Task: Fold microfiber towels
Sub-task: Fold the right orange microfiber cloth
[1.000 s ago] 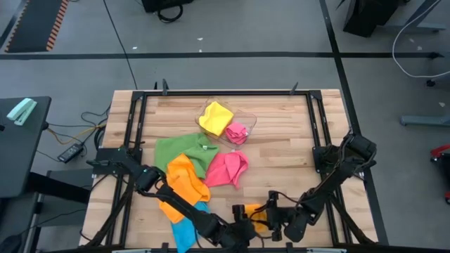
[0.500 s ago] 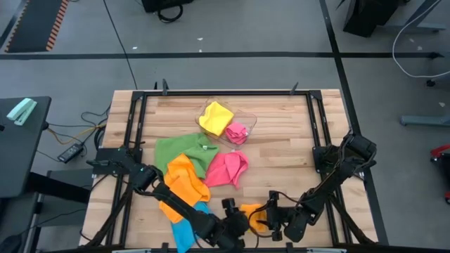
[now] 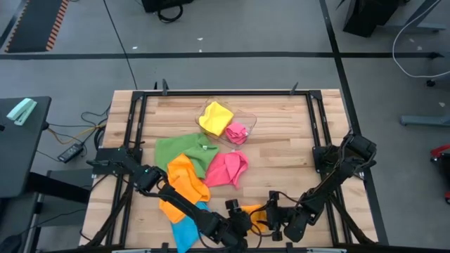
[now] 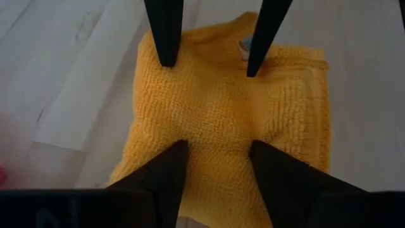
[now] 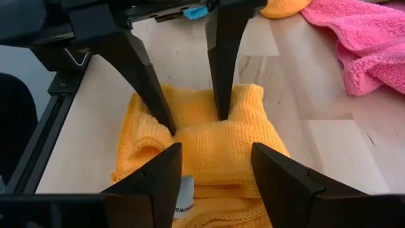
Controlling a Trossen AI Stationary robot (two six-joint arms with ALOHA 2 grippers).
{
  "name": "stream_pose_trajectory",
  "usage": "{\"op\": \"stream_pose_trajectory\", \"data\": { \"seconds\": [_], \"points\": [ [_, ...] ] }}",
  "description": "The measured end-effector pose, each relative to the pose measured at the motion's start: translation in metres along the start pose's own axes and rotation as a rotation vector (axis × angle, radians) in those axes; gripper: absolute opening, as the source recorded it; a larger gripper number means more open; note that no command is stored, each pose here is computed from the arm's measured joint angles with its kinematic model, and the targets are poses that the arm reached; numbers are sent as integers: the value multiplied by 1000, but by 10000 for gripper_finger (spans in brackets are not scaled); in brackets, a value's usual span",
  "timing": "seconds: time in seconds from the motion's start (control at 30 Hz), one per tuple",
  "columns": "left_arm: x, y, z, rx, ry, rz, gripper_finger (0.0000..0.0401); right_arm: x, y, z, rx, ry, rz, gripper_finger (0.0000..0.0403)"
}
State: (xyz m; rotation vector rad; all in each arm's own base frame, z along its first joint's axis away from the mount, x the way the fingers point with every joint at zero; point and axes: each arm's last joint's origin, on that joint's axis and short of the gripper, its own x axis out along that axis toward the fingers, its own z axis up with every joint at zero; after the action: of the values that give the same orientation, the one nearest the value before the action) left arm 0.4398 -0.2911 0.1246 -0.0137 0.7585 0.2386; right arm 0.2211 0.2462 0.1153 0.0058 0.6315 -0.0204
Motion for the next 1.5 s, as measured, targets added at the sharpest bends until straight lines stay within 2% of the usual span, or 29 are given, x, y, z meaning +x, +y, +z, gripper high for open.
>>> {"op": "stream_pose_trajectory", "data": {
  "seconds": [0.13,0.3,0.43,0.57,0.77,0.97,1.07,1.17,1.37,1.5],
  "points": [
    [0,0,1,7,1,-2,204,-3,1,3,-18,4,19,200],
    [-2,0,2,22,4,-7,199,-16,11,21,-33,-68,52,200],
    [-7,1,5,24,6,-19,189,-13,15,9,-56,-74,22,200],
    [-12,-2,7,20,-6,-32,186,5,20,-12,-59,-35,18,200],
    [-13,-3,7,20,-8,-31,194,27,19,-36,4,40,15,200],
    [-13,-3,7,18,-14,-29,195,8,16,-17,-26,59,64,200],
    [-13,-3,7,18,-14,-29,196,-10,16,4,-30,-10,86,200],
    [-13,-3,8,17,-16,-31,199,-19,15,14,-49,-71,49,200],
    [-13,-3,8,16,-17,-31,200,1,6,-3,-79,0,-47,200],
    [-14,-3,8,16,-18,-31,196,19,5,-20,-40,58,-49,200]
  ]
}}
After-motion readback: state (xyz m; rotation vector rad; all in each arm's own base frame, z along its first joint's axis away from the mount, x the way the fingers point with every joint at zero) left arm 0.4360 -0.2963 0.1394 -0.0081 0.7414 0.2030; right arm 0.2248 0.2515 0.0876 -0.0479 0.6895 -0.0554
